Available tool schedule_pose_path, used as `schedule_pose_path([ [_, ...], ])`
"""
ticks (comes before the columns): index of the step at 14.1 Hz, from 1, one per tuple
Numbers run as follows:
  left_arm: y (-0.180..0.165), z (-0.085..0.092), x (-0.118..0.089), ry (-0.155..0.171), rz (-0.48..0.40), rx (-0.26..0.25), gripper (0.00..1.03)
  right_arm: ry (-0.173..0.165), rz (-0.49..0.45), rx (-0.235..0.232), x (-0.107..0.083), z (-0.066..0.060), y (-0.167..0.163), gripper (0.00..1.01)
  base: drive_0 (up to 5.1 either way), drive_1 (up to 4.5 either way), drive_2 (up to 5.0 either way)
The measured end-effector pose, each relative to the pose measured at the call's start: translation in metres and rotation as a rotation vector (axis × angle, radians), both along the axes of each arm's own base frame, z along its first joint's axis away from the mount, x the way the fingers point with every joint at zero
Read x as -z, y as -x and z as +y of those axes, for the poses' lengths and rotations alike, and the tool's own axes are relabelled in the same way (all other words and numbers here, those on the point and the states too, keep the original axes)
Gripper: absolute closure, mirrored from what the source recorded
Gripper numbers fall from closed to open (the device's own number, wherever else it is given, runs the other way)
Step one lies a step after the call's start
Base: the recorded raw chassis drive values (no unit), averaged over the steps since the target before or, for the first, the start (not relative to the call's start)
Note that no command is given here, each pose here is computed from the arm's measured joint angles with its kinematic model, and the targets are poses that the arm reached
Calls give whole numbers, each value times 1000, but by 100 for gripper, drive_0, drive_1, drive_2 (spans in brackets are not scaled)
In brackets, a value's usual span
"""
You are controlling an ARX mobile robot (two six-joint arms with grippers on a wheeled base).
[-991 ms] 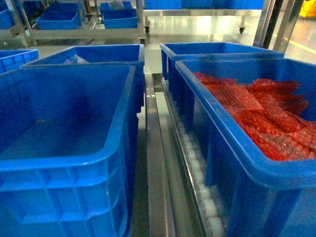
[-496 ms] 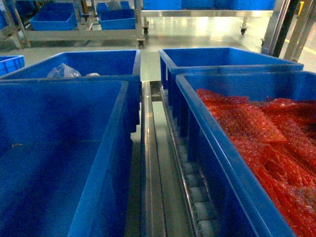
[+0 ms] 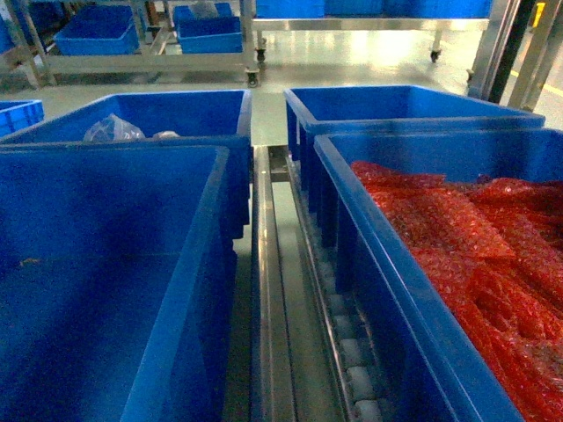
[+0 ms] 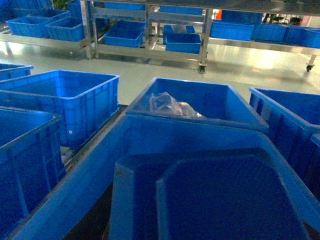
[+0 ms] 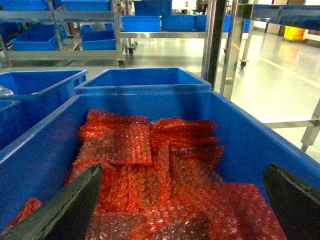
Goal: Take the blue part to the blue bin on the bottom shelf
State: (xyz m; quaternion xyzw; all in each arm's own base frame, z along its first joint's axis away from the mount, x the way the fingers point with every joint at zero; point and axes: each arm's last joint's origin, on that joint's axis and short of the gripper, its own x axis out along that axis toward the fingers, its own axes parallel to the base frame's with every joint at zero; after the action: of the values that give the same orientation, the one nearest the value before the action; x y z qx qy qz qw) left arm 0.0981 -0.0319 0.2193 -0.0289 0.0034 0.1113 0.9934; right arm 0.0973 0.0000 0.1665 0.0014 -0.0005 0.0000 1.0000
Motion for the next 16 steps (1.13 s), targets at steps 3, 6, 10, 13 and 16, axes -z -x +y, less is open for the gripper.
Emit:
schedule_pose_path([
  [3,0,0,0,0,0,0,59,0,0,0,0,0,0,3,-7,416,-429],
  [6,0,0,0,0,0,0,59,0,0,0,0,0,0,3,-7,416,-429],
  [10,0,0,0,0,0,0,59,0,0,0,0,0,0,3,-2,104,-107],
  [13,0,0,0,0,0,0,59,0,0,0,0,0,0,3,0,0,0],
  [16,0,0,0,0,0,0,59,0,0,0,0,0,0,3,0,0,0],
])
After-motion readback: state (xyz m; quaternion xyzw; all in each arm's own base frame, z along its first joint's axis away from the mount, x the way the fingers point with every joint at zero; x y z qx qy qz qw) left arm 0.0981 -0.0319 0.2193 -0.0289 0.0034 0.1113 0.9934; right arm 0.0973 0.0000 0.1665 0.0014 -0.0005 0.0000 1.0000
